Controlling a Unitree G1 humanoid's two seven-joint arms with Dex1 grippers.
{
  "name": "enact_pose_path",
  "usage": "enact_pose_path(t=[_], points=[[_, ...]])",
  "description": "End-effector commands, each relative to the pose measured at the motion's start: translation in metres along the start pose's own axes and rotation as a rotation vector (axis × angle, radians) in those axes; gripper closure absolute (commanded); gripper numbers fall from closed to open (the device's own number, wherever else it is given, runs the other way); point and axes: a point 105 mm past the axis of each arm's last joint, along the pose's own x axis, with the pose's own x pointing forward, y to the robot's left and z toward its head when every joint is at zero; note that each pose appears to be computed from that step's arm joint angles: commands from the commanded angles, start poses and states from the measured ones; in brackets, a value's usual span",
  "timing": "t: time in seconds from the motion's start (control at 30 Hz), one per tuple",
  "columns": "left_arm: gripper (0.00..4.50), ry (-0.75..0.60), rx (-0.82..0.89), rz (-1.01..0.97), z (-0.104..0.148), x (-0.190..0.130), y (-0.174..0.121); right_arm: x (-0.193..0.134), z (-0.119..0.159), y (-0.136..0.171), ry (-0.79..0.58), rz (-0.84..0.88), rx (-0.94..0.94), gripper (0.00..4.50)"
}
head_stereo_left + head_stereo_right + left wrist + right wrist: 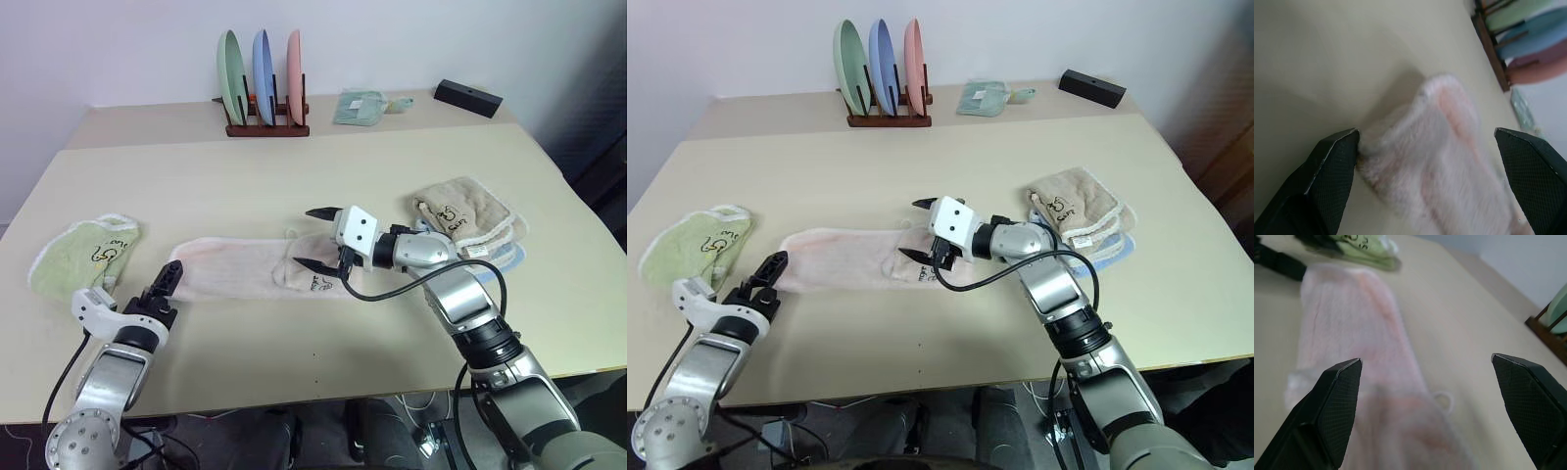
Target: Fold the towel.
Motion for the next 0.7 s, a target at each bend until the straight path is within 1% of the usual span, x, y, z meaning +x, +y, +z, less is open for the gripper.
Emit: enact_pose_path(t=[0.03,0.13,0.27,0.3,0.37,0.47,0.53,0.63,0.7], points=[[0.81,0.052,-0.003,0.008,-0.008,0.006,-0.001,0.001,0.020,0.001,-0.060,-0.007,-0.058,0.15],[2.38,0.064,-0.014,-0.008,-0.011,0.008,-0.004,0.001,0.022,0.002,-0.062,-0.016,-0.059,0.15],[4.47,0.049,-0.018,-0.016,-0.007,0.008,-0.004,-0.001,0.021,0.004,-0.055,-0.023,-0.067,0.15],[4.47,0.040,-0.009,-0.025,-0.004,0.007,-0.006,-0.001,0.021,0.004,-0.054,-0.024,-0.066,0.15],[4.47,-0.043,0.053,-0.098,0.013,0.005,-0.019,-0.002,0.020,0.005,-0.051,-0.028,-0.063,0.15],[4.47,-0.102,0.210,-0.165,0.032,-0.001,-0.035,-0.006,0.017,0.005,-0.036,-0.042,-0.054,0.15],[4.47,-0.131,0.267,-0.202,0.043,-0.004,-0.043,-0.010,0.013,0.003,-0.021,-0.054,-0.048,0.15],[4.47,-0.132,0.430,-0.280,0.051,-0.008,-0.061,-0.018,0.003,-0.002,0.018,-0.076,-0.044,0.15],[4.47,-0.108,0.527,-0.345,0.048,-0.010,-0.076,-0.023,-0.002,-0.005,0.038,-0.088,-0.042,0.15]])
